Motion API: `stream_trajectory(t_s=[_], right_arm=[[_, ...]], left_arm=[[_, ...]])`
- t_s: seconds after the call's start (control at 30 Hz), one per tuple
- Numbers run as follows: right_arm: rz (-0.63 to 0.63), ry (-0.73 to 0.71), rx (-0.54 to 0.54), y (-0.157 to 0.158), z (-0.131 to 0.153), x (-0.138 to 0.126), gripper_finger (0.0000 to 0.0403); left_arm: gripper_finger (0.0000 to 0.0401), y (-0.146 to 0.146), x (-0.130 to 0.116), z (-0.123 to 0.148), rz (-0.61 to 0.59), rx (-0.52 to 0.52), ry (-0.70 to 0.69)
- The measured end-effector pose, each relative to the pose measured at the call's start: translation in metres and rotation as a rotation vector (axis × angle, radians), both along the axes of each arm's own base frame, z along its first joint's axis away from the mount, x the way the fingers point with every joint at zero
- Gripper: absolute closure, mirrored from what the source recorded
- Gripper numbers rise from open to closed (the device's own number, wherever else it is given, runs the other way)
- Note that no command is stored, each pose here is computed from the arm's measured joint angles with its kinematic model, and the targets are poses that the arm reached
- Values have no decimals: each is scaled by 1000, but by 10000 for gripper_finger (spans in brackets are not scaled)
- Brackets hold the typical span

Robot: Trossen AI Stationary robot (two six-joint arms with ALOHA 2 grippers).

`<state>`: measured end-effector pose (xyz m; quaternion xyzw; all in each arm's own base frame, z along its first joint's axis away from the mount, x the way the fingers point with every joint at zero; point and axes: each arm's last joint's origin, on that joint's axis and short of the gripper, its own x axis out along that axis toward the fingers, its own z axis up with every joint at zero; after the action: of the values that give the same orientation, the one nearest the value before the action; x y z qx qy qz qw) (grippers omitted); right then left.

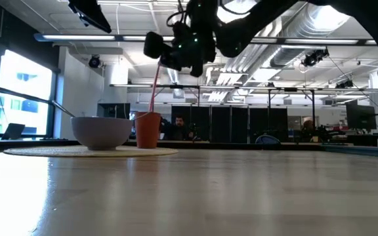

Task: Pick & Place Utensil
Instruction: Put the orange straw into the orange cup, then return to Home Position

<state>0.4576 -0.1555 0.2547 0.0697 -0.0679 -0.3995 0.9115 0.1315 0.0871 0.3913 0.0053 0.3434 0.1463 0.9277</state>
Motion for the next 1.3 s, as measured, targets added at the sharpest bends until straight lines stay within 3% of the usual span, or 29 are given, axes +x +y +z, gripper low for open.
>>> stream_trajectory(t_s=[0.33,0.63,0.83,1.0,1.3], right_arm=[[41,8,138,-17,-16,-2,351],[49,19,111,-13,-12,-2,272],[46,-20,74,-9,18,-11,231],[67,32,-11,9,55,-24,211],[112,313,-81,70,107,-60,206]], left_arm=[[300,0,0,0,0,0,0],[300,0,0,0,0,0,0],[300,0,0,0,1,0,0],[300,0,0,0,0,0,0],[300,0,0,0,2,1,1]])
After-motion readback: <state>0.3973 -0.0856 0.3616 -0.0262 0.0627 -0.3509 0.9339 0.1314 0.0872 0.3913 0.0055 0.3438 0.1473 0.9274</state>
